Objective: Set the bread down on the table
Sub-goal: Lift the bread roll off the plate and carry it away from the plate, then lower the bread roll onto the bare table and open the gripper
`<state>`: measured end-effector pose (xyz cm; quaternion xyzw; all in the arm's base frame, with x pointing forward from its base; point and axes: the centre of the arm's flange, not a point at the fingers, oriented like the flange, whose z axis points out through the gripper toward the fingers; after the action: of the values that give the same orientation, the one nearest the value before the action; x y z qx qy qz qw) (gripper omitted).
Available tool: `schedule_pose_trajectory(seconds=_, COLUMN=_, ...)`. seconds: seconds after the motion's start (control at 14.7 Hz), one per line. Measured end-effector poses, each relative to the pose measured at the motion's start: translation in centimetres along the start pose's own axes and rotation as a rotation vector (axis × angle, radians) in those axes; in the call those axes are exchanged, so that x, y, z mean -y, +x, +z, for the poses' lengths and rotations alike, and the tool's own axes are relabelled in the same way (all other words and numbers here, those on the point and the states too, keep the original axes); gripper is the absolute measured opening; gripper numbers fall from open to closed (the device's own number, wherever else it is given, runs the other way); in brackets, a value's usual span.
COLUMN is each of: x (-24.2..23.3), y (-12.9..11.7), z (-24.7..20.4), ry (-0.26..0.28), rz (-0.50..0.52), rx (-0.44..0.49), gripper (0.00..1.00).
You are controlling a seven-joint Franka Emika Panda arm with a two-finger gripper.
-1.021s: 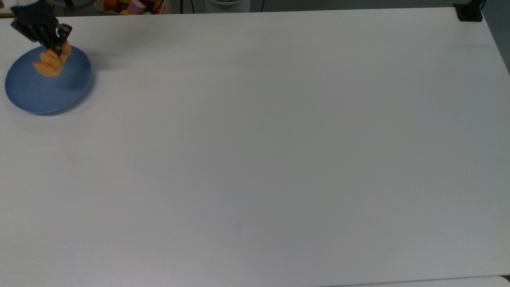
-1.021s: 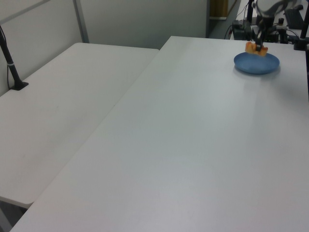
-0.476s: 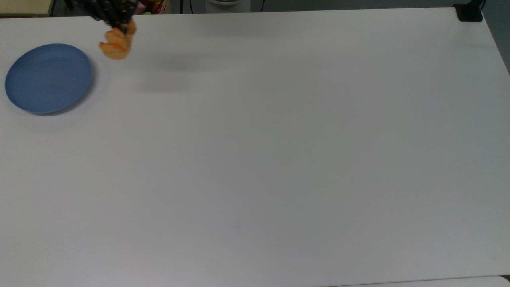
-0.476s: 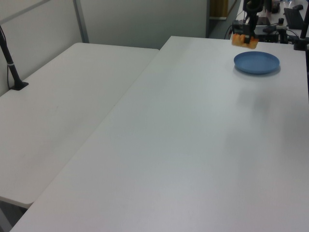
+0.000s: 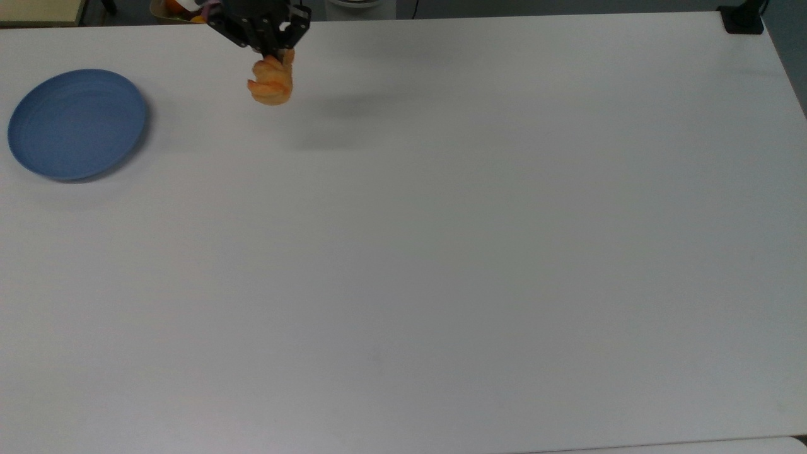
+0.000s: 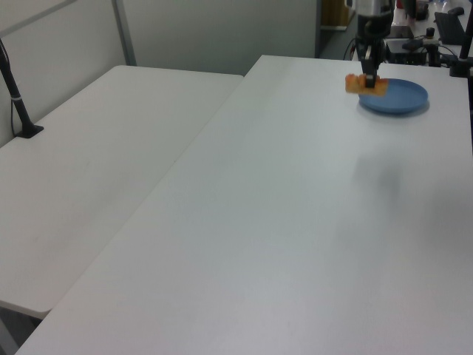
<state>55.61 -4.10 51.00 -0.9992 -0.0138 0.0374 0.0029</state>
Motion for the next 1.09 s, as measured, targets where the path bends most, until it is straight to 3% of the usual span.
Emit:
schedule_pose_trajectory(seconds=0.2, x=2.1, y=-0.4, z=3.4, ry=-0.002, rz=-0.039, rx=0.057, gripper=0.10)
schedule_pose_trajectory(seconds=0.61, x=5.6, y=-1.2, z=11.7, ry=-0.063, rz=-0.078, rx=0.065, gripper=0.10)
schedule_pose_trajectory(seconds=0.82, x=6.4, y=-1.4, z=15.7, ry=-0.105, rz=-0.052, rx=0.076, gripper=0.10)
schedule_pose_trajectory(seconds=1.09, x=7.3, y=-1.2, z=18.8, ry=-0.116, rz=-0.015, rx=0.122, gripper=0.12)
